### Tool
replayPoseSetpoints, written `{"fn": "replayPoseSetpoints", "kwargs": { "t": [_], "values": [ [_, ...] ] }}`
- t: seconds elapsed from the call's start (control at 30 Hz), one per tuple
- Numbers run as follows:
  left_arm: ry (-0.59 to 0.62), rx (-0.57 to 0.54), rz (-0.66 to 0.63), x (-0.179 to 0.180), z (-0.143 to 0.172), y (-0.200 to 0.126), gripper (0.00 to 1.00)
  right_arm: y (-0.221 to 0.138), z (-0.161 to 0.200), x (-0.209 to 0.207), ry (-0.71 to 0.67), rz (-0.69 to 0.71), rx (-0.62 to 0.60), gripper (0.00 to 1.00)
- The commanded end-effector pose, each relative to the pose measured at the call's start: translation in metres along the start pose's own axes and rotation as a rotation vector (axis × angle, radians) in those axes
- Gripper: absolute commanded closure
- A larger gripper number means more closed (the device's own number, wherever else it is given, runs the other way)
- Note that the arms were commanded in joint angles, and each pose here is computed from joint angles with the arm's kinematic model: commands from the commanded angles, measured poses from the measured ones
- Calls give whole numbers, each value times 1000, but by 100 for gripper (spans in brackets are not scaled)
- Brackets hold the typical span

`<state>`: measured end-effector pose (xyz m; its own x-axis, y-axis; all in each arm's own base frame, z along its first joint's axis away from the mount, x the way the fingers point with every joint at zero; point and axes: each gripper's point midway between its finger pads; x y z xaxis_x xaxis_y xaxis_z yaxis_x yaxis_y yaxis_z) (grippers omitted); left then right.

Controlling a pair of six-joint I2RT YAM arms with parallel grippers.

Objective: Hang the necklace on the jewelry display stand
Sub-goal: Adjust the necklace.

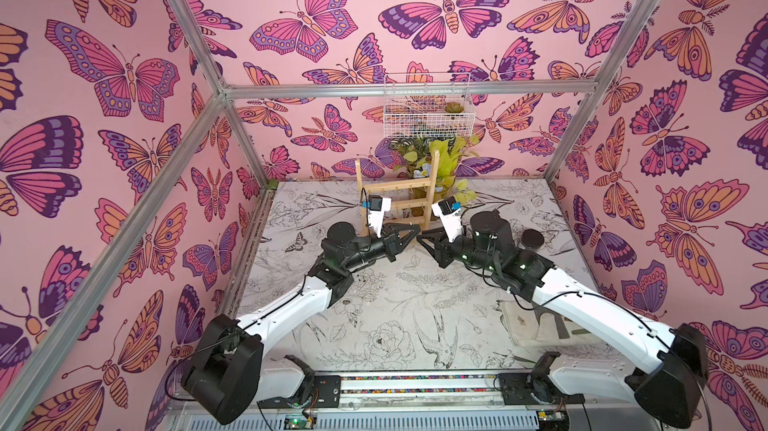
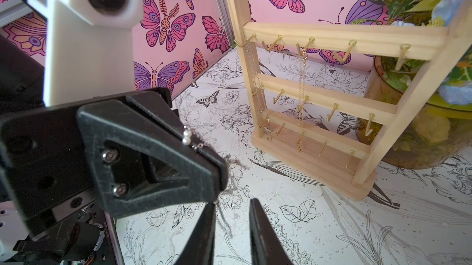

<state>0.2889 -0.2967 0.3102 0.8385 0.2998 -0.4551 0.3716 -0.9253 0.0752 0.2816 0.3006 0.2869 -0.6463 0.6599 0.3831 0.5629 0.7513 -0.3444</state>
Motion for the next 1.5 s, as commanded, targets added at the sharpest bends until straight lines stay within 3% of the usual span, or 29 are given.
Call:
{"fn": "replayPoseSetpoints", "kwargs": {
  "t": [0.0,0.67,1.1,1.47],
  "values": [
    [31,-39,24,-11,-19,-2,100,2,-4,-2,-18,14,-22,76],
    [19,-47,30,-13,-24,-1,100,12,-5,2,-6,-24,-41,77],
    [3,-44,6,-6,-21,0,100,9,-9,8,4,-62,-75,100],
    [-11,-40,-25,1,-17,0,90,-1,-19,-5,30,18,-145,100]
  ]
}}
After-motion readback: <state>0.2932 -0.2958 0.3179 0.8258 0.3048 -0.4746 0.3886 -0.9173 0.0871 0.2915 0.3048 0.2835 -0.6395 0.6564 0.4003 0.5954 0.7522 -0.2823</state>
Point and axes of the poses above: each gripper's point midway between its finger pads, its own y axis out along the fingers, its own x axis along the line the jaws close on, z = x × y, and after that the axes turned 6 degrees about y, right-handed
